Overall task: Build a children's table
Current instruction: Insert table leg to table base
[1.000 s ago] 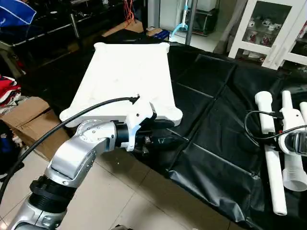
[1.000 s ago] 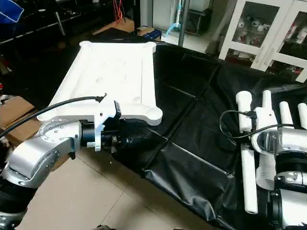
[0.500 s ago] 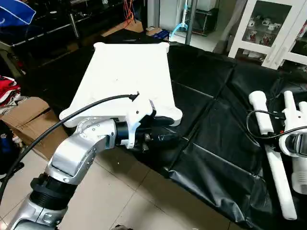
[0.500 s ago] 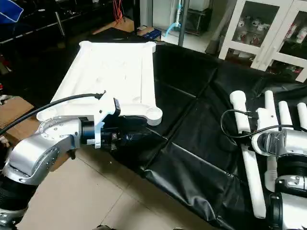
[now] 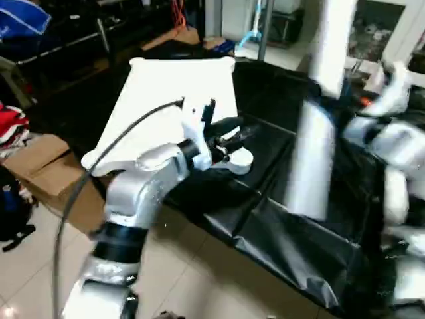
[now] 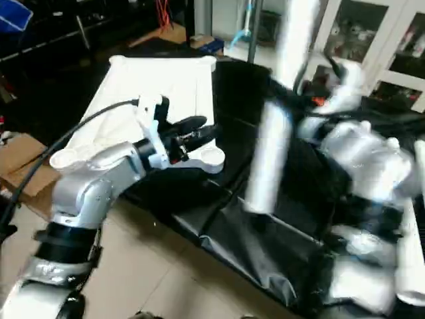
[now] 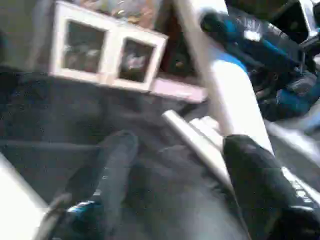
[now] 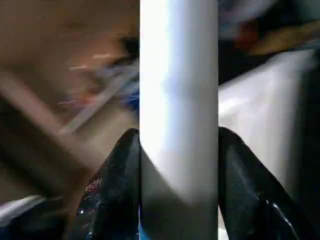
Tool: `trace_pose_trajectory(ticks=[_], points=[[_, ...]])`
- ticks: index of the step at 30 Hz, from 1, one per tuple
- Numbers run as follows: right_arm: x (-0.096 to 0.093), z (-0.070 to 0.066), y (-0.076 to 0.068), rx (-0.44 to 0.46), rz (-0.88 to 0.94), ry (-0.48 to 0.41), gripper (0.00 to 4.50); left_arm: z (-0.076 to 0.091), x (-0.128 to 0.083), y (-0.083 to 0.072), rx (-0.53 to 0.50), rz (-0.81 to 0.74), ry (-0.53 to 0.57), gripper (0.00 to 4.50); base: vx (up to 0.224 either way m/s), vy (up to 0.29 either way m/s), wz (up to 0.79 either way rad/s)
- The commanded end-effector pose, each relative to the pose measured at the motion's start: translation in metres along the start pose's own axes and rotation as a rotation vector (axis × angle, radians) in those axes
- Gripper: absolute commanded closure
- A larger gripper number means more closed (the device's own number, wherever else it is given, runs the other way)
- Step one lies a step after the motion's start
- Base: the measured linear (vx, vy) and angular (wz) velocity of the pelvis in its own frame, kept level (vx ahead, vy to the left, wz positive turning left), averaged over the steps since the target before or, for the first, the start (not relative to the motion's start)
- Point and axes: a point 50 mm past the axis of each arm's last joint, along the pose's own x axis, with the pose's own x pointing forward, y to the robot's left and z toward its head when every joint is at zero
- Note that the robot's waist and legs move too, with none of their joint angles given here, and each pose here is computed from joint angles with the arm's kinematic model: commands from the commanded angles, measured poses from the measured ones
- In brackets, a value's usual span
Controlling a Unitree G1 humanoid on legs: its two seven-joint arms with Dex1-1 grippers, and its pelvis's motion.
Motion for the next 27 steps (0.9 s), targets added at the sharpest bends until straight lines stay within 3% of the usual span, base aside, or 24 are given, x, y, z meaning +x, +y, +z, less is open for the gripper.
trace_pose_trajectory(ticks=[1,7,9,15,17,21,27], points=[[0.002,0.004,0.017,-0.014,0.087,-0.029,2.91,0.003,0.002,-0.007,-0.045,-0.034,0.015,1.24,0.000,0.000,0.00],[0.009,0.000,0.031,0.032,0.135,-0.071,2.91,-0.012,0.005,-0.028,-0.151,-0.156,0.073,0.59,0.000,0.000,0.00],[0.009,0.000,0.031,0.033,0.132,-0.073,2.91,-0.012,0.004,-0.032,-0.176,-0.189,0.073,0.47,0.000,0.000,0.00],[0.006,0.001,0.029,-0.007,0.096,-0.070,2.91,-0.003,-0.004,-0.049,-0.376,-0.361,0.021,0.04,0.000,0.000,0.00],[0.005,0.001,0.029,-0.007,0.096,-0.067,2.92,-0.002,-0.004,-0.050,-0.409,-0.368,0.009,0.00,0.000,0.000,0.00],[0.005,0.002,0.032,-0.002,0.102,-0.078,2.92,-0.014,-0.003,-0.039,-0.321,-0.260,0.101,0.00,0.000,0.000,0.00],[0.005,0.004,0.034,0.004,0.111,-0.091,2.92,-0.017,-0.005,-0.033,-0.340,-0.217,0.134,0.00,0.000,0.000,0.00]])
